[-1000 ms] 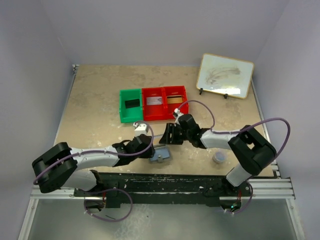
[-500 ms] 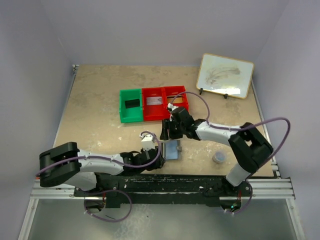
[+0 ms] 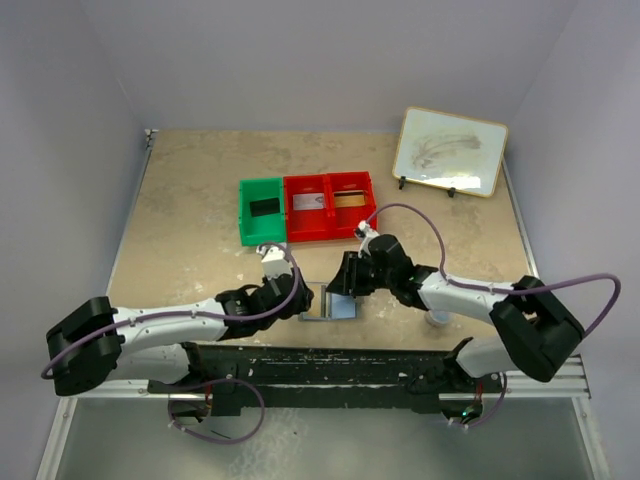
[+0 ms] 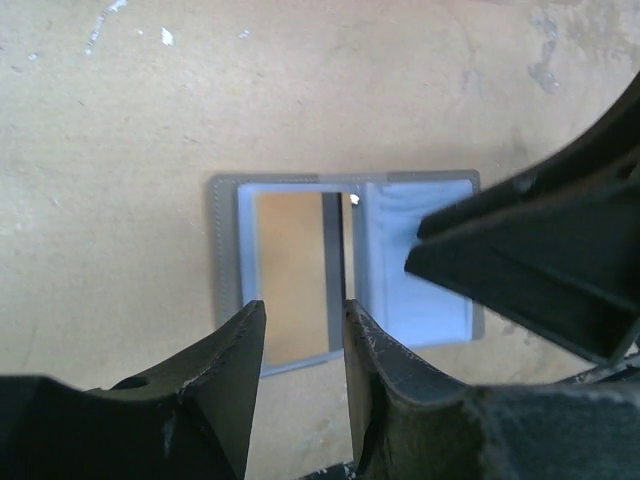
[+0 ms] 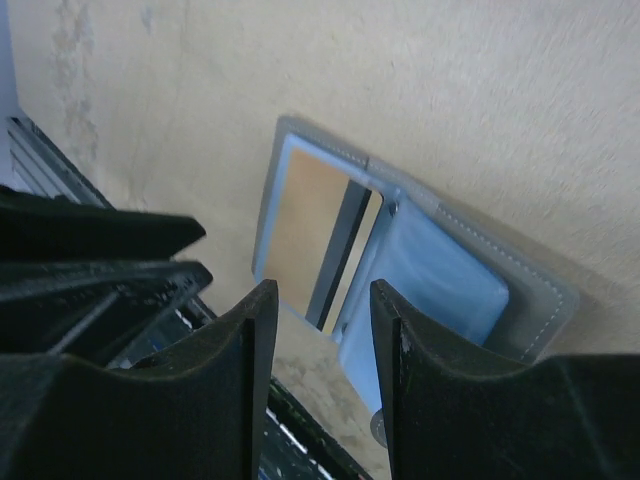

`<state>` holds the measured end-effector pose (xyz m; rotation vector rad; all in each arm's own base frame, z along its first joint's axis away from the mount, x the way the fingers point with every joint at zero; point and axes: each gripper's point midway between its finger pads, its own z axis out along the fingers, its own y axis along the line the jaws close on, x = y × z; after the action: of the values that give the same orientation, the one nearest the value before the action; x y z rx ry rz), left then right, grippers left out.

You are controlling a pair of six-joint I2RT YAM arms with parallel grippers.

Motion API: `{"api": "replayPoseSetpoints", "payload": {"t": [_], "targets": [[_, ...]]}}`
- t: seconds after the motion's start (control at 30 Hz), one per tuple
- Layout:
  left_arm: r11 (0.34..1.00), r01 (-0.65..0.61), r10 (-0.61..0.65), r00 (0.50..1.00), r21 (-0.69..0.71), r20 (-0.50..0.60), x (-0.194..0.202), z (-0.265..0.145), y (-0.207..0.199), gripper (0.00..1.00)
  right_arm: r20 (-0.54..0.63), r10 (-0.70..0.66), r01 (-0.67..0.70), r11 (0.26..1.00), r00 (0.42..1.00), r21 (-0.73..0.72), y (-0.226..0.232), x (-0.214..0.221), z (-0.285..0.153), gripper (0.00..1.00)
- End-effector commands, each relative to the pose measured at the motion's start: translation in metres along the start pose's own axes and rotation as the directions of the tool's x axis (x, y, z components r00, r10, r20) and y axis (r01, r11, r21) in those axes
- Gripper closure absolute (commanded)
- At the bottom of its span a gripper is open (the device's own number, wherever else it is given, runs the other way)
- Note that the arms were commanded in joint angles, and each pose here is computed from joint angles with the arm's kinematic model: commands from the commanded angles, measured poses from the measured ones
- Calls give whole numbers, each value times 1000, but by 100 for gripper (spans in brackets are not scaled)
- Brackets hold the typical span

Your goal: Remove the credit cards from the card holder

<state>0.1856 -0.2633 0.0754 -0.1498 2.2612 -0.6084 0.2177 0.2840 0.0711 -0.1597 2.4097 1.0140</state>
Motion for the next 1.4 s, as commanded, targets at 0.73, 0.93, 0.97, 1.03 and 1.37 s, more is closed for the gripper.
{"api": "replayPoseSetpoints", "payload": {"t": [0.73, 0.93, 0.97, 1.03, 1.37], "targets": [[996, -92, 90, 992, -11, -93, 3, 30, -14, 74, -77, 134, -138, 989, 988, -51, -16, 42, 25, 63], [990, -106, 96, 991, -94, -97, 5, 29, 5, 75, -74, 140, -145, 988, 987, -59, -15, 42, 25, 64], [987, -123, 112, 988, -103, -108, 7, 28, 9, 75, -71, 141, -145, 987, 987, -63, -14, 41, 25, 64], [980, -148, 133, 984, -131, -120, 9, 26, 17, 77, -66, 148, -152, 986, 987, -66, -14, 41, 25, 65], [994, -99, 88, 979, -53, -185, 40, 33, 20, 87, -81, 149, -158, 980, 985, -117, -4, 39, 30, 73]]}}
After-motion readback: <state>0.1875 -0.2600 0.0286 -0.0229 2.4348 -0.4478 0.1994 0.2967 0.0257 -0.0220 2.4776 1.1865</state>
